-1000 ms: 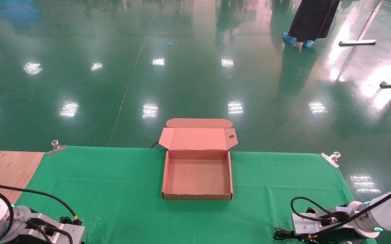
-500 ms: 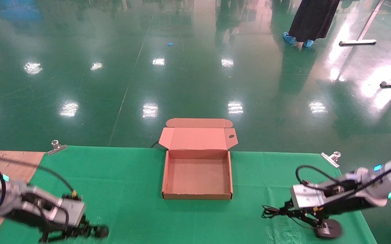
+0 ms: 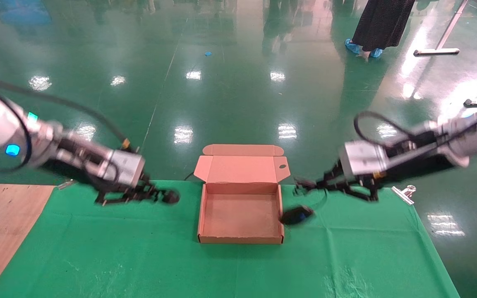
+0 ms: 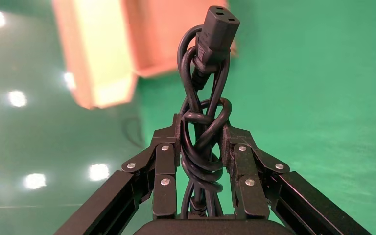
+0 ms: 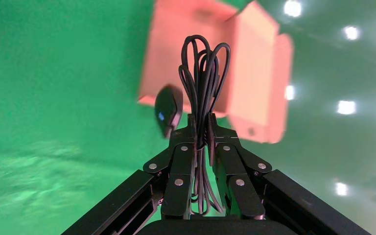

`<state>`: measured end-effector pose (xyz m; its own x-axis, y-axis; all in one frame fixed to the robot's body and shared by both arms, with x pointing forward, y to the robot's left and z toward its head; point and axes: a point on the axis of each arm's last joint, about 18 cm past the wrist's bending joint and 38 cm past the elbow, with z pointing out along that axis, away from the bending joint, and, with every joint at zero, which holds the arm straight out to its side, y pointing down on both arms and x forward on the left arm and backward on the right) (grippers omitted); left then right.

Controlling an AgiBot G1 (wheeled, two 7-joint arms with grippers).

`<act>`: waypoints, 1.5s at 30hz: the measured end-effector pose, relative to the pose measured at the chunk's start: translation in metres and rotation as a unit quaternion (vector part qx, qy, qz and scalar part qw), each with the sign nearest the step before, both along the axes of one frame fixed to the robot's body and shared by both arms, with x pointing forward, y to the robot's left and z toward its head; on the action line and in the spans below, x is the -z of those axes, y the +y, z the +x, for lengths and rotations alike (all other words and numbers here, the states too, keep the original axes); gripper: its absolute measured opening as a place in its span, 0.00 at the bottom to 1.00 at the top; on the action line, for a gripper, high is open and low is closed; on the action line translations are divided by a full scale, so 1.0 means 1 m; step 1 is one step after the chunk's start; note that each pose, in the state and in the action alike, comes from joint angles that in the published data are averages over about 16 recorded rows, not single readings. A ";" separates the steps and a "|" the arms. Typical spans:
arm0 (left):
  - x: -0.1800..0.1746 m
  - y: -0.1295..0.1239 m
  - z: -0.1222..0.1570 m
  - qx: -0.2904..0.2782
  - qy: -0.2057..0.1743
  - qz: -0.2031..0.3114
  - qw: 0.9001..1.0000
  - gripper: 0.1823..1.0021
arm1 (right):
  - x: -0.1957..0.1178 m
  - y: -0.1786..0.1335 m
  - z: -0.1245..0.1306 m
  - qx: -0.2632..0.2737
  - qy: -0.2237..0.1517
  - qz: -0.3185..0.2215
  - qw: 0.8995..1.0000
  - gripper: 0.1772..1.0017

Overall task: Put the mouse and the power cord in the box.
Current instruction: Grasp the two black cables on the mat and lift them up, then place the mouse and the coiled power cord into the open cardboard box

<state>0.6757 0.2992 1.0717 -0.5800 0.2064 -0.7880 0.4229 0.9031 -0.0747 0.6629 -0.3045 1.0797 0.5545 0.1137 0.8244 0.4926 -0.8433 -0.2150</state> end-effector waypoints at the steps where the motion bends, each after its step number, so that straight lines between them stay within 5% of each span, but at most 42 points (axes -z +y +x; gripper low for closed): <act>1: -0.009 -0.007 0.000 0.005 -0.010 -0.001 1.000 0.19 | -0.008 0.004 0.000 0.000 -0.009 0.002 1.000 0.05; 11: -0.074 -0.066 0.009 0.037 -0.119 -0.019 0.992 0.19 | -0.072 0.041 0.020 0.033 -0.113 0.022 0.993 0.05; 21: -0.092 -0.093 0.025 0.042 -0.188 -0.050 0.980 0.19 | -0.089 0.061 0.042 0.066 -0.172 0.032 0.982 0.05; 34: -0.054 -0.120 0.047 0.063 -0.206 -0.056 0.975 0.19 | -0.086 0.061 0.042 0.060 -0.166 0.039 0.983 0.05; 45: 0.047 -0.154 0.086 0.048 -0.263 -0.061 0.962 0.19 | -0.070 0.041 0.021 0.031 -0.108 0.043 0.993 0.05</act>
